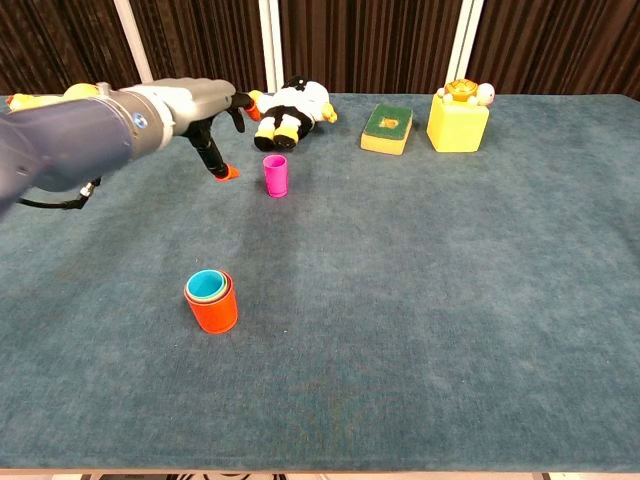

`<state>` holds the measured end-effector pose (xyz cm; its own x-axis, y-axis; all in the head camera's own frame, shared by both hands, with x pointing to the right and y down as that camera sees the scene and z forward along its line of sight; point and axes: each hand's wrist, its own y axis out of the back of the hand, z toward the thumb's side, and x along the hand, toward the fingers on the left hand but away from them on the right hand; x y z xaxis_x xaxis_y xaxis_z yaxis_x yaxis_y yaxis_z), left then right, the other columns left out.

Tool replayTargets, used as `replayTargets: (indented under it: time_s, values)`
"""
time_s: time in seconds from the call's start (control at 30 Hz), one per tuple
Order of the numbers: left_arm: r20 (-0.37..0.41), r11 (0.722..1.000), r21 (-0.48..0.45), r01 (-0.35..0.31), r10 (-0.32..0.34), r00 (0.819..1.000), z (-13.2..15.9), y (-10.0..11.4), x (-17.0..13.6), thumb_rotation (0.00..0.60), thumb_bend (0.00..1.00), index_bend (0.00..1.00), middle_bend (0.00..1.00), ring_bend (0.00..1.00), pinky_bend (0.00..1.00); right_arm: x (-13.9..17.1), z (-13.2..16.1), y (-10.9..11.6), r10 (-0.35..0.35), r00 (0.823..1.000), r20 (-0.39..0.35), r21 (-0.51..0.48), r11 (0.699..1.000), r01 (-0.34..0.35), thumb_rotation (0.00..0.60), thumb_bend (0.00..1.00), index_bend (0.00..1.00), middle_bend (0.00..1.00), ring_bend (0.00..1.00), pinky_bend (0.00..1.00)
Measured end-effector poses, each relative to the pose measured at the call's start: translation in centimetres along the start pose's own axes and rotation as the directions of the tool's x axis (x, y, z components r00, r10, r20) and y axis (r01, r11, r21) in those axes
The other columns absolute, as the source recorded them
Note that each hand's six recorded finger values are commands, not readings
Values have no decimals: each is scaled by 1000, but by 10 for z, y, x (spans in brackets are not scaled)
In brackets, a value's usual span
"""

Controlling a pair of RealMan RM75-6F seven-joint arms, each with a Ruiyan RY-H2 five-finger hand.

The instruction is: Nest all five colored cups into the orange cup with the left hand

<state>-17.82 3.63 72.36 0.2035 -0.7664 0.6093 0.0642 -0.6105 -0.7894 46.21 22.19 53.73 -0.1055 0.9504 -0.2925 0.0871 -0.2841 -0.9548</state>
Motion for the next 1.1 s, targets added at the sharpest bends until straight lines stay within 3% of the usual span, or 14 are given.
replayTargets:
  time_s: [0.33,0.57,1.1]
  values:
    - [-25,1000,-8,-9,9,1000,5,-9,15,600,250,334,240,0,136,0,0,-1,5,1000,-2,0,1000,-5,600,374,72,46,72,36]
    - [6,1000,14,-13,13,1000,16,-13,18,600,253,326,242,0,136,0,1,-3,10,1000,-4,4,1000,-10,600,373,72,46,72,36]
    - [24,999,38,-23,22,999,31,-23,24,600,280,411,269,0,142,-1,0,-3,9,1000,-2,2,1000,-9,600,374,72,46,71,36]
